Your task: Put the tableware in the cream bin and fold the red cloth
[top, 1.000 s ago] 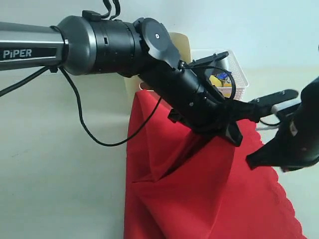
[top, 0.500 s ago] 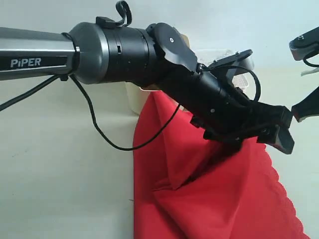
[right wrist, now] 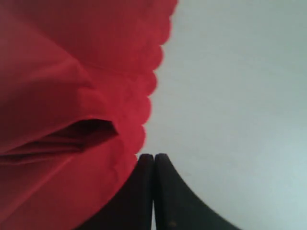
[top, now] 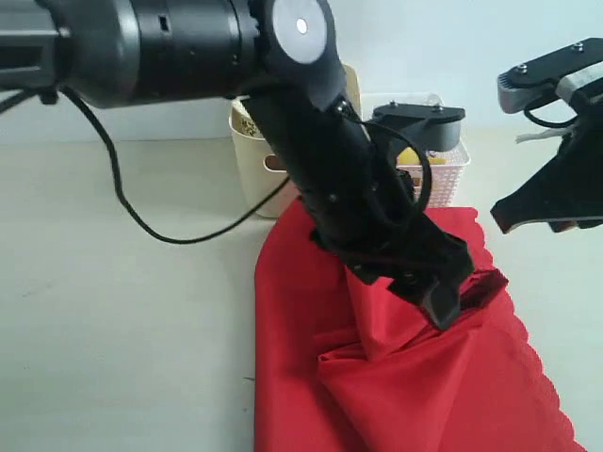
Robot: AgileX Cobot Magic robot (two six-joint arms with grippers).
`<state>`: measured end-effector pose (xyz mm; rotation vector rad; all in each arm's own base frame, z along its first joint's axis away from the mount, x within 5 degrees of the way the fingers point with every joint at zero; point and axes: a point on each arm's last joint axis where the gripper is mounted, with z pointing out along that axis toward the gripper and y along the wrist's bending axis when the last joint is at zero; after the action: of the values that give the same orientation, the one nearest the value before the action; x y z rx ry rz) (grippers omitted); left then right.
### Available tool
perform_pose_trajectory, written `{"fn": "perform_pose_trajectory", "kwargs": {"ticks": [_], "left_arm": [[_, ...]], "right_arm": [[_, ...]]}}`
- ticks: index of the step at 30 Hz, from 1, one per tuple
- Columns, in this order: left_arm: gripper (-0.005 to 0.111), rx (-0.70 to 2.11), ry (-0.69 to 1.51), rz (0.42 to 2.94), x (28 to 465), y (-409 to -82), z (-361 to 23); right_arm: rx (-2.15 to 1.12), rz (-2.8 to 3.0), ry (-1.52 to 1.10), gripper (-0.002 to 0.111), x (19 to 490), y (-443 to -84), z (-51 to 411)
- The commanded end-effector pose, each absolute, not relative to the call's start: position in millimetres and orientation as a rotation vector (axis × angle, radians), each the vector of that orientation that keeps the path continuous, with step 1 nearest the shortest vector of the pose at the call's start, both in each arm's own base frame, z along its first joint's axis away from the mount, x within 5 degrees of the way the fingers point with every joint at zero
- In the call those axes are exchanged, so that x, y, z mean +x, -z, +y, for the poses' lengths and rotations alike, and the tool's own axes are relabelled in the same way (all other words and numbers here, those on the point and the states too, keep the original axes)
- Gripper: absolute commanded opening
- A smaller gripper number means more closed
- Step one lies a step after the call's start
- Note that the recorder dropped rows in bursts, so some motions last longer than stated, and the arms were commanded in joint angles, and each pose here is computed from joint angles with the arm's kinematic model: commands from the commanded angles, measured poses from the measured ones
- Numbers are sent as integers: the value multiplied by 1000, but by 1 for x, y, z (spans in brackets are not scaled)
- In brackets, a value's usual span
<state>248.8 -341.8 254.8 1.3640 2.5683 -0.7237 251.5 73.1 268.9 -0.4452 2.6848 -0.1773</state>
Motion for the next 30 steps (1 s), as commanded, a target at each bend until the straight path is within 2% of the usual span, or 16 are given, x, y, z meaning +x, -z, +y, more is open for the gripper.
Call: {"fn": "perform_pose_trajectory", "kwargs": {"ticks": [1, 4, 10, 18, 24, 30], "left_arm": [[76, 1359, 462, 2608, 248, -269, -313], [76, 1325, 417, 2650, 250, -260, -298], [76, 1206, 398, 2701, 261, -221, -274], [76, 1145, 384, 2631, 260, -186, -266], [75, 1157, 368, 2630, 252, -165, -257], [75, 1120, 443, 2581, 247, -153, -256]], "right_arm": [[-607, 2657, -68, 0, 252, -264, 93], [-723, 2639, -219, 0, 253, -258, 106], [-923, 2568, -489, 0, 261, -239, 129], [-944, 2504, -810, 0, 277, -204, 155], [-879, 2564, -786, 0, 290, -174, 159], [-934, 2561, -720, 0, 288, -158, 177]]}}
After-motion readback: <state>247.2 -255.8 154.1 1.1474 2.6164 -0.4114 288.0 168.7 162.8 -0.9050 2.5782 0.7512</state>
